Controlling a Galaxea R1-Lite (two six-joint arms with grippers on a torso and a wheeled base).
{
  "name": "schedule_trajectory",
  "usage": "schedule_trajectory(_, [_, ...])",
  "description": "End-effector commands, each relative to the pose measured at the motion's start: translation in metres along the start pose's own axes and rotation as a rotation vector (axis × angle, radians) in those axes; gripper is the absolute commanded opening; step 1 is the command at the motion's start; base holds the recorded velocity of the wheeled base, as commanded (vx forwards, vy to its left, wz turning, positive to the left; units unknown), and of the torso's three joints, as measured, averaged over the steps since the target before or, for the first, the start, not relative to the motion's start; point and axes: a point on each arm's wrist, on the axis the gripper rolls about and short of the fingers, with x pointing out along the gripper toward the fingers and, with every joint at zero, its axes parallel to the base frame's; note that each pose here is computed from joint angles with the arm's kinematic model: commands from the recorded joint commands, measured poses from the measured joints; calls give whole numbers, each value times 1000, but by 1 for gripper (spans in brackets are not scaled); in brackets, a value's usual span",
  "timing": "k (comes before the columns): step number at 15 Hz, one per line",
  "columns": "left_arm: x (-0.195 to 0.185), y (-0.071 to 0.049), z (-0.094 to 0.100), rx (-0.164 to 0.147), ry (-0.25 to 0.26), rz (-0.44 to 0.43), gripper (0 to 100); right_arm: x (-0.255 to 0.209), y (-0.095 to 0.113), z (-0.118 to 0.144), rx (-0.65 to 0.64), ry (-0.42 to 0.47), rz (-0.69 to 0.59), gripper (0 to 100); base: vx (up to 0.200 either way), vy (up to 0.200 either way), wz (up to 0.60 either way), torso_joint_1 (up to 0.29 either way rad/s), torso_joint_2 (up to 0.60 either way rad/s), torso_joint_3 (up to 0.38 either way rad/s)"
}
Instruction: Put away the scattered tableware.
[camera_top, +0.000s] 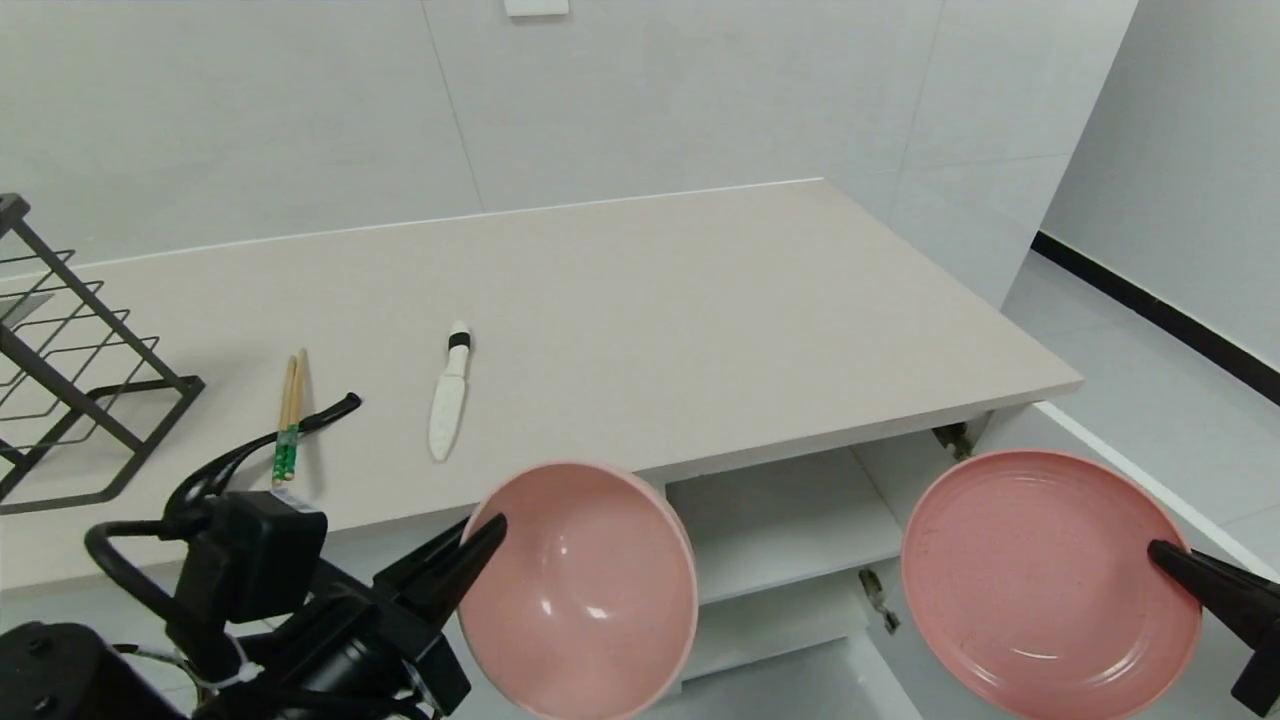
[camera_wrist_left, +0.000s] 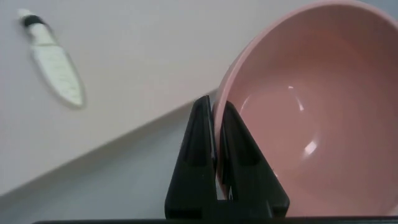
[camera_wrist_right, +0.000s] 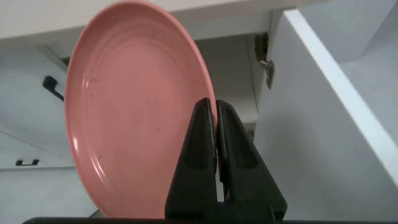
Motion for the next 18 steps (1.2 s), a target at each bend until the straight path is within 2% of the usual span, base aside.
schedule_trajectory(1, [0, -12, -5, 6, 26, -63, 0, 4, -1, -2, 3, 27, -2, 0, 0, 0, 0, -256, 496, 227])
schedule_trajectory(5, [2, -24, -14, 27, 74, -129, 0, 7, -1, -4, 5, 41, 0, 0, 0, 0, 0, -256, 488, 232])
schedule_trajectory(7, [3, -33, -23, 44, 117, -167, 0, 7, -1, -4, 5, 45, -2, 0, 0, 0, 0, -259, 483, 237])
schedule_trajectory(10, [3, -35, -25, 51, 125, -176, 0, 12, -1, -7, 8, 77, 6, 0, 0, 0, 0, -251, 476, 217])
schedule_trajectory(13, [4, -36, -27, 93, 132, -186, 0, 24, 3, -12, 5, 118, 43, 0, 0, 0, 0, -250, 398, 154])
schedule_trajectory(18, [3, -36, -24, 91, 120, -186, 0, 42, 3, -17, 2, 136, 60, 0, 0, 0, 0, -240, 318, 119])
